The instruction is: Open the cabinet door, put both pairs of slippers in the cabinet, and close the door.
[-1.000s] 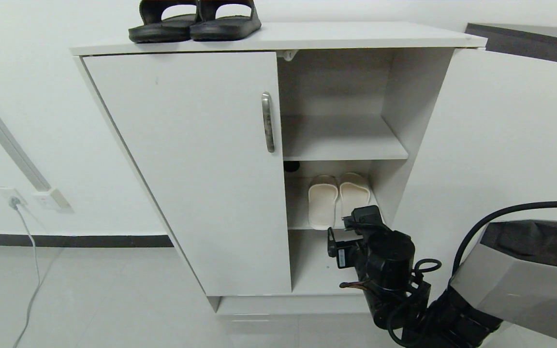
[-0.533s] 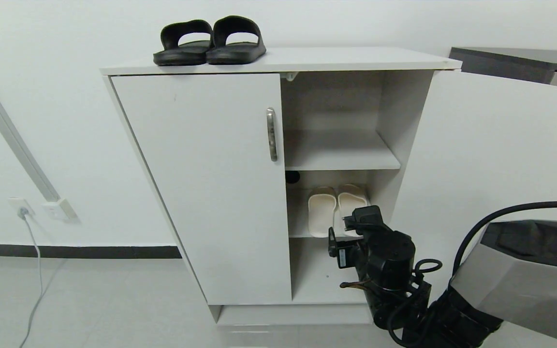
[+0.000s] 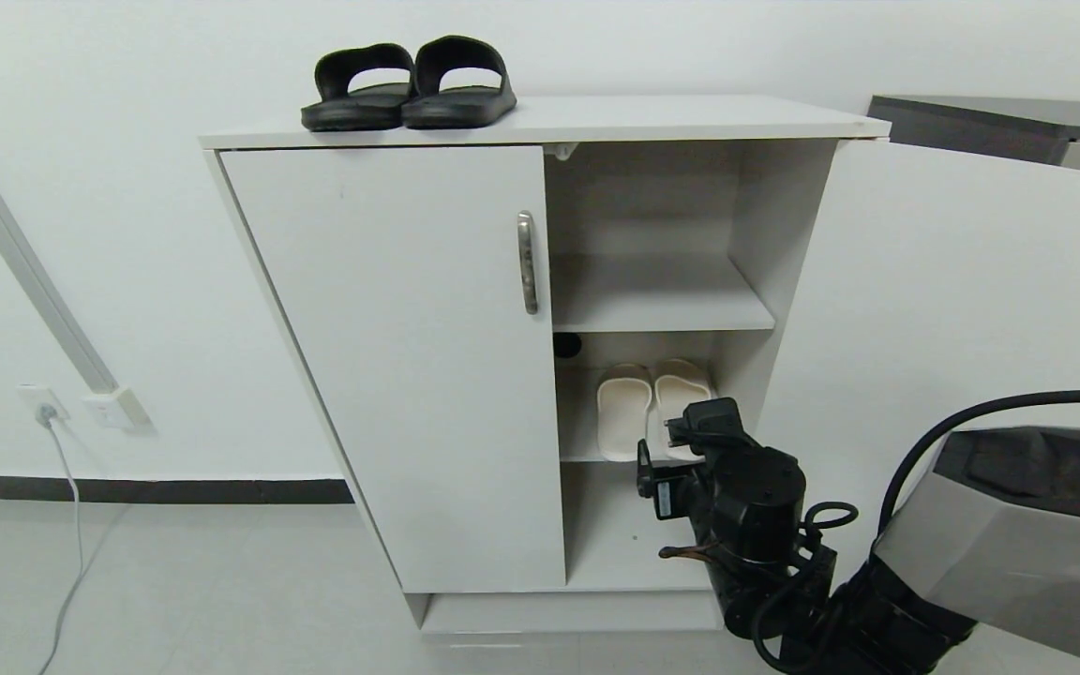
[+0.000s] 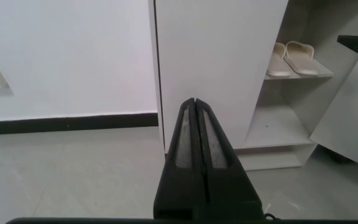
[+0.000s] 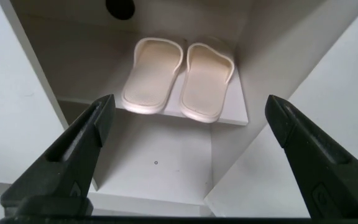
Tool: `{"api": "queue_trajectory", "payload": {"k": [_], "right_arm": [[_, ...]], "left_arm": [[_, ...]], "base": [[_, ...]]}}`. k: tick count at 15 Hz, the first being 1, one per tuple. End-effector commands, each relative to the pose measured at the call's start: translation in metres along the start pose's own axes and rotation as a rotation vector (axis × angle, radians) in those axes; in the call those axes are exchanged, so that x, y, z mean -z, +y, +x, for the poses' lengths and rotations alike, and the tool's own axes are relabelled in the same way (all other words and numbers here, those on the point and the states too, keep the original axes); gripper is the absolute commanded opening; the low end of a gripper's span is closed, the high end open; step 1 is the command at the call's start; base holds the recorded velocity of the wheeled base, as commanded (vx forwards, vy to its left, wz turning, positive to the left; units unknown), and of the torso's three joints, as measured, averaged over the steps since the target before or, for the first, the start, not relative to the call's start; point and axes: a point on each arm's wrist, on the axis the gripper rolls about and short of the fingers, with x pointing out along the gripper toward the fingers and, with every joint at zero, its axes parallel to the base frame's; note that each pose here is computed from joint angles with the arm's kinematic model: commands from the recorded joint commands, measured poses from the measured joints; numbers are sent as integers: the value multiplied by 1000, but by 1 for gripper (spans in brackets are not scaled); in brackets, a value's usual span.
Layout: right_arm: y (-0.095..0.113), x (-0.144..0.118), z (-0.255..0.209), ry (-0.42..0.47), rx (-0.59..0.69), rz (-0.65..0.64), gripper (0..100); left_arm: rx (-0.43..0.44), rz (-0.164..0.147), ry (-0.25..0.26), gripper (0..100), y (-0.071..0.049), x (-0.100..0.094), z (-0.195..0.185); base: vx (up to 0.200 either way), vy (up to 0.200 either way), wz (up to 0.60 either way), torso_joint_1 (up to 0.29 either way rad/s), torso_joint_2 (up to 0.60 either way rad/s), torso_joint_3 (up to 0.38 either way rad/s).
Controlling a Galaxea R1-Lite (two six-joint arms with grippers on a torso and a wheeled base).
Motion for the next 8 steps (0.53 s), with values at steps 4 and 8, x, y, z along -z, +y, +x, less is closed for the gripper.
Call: {"api": "queue_trajectory", "payload": {"k": [4, 8], "right_arm": [[0, 2, 0, 5, 0, -5, 100], [1, 3, 0, 6, 0, -6, 100]], "left_arm": [[0, 0, 1, 0, 0, 0, 0], [0, 0, 1, 0, 0, 0, 0]], "base": [[0, 200, 0, 1, -1, 4], [0, 200, 0, 5, 2, 0]]}}
